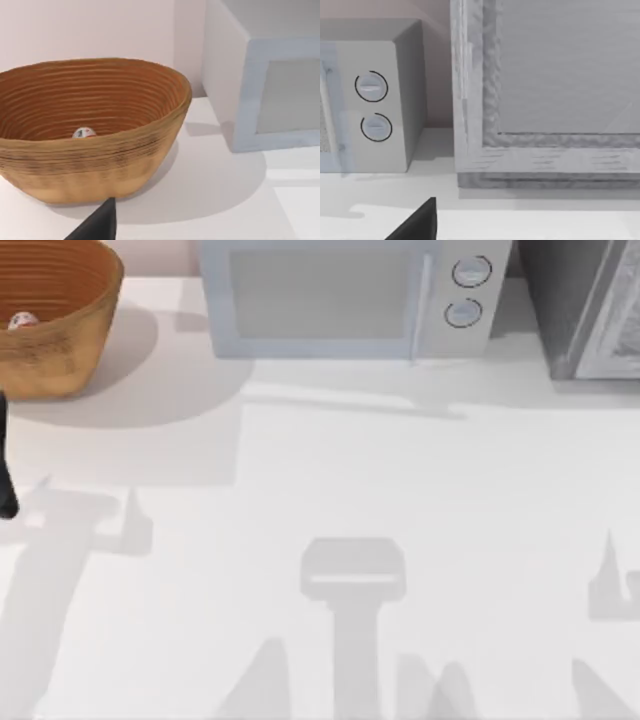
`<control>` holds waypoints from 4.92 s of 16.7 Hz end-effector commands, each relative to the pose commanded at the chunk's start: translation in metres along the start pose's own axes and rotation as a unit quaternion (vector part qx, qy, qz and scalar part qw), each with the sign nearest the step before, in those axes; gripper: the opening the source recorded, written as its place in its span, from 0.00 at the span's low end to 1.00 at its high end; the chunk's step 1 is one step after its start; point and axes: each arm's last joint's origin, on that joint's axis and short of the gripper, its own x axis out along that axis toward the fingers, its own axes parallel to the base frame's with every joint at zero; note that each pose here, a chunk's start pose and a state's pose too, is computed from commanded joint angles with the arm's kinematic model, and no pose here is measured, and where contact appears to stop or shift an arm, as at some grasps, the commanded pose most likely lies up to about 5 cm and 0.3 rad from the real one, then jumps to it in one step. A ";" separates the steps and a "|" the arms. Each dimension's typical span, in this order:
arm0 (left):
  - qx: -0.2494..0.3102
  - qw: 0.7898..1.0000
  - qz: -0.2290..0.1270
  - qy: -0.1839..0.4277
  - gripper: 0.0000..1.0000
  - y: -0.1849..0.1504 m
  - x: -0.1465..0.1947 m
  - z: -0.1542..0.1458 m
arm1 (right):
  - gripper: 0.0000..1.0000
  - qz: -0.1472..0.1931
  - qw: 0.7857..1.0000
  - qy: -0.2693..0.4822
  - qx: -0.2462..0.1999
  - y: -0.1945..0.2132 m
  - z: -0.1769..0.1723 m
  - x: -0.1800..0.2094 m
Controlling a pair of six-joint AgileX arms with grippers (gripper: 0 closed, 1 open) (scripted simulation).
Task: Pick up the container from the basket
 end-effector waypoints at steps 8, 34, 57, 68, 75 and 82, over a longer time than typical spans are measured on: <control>-0.029 0.973 -0.062 0.222 1.00 0.032 0.159 0.130 | 1.00 0.000 1.000 0.000 0.000 0.000 0.000 0.000; -0.113 0.867 -0.009 0.485 1.00 0.152 0.391 -0.012 | 1.00 0.000 1.000 0.000 0.000 0.000 0.000 0.000; -0.113 0.867 -0.009 0.485 0.17 0.147 0.416 -0.053 | 1.00 0.000 1.000 0.000 0.000 0.000 0.000 0.000; -0.110 0.877 -0.008 0.468 0.00 0.148 0.410 -0.035 | 1.00 0.000 1.000 0.000 0.000 0.000 0.000 0.000; -0.110 0.890 -0.028 0.442 0.00 0.125 0.398 0.011 | 1.00 0.000 1.000 0.000 0.000 0.000 0.000 0.000; -0.082 0.938 -0.091 0.324 0.00 0.057 0.300 0.129 | 1.00 0.000 1.000 0.000 0.000 0.000 0.000 0.000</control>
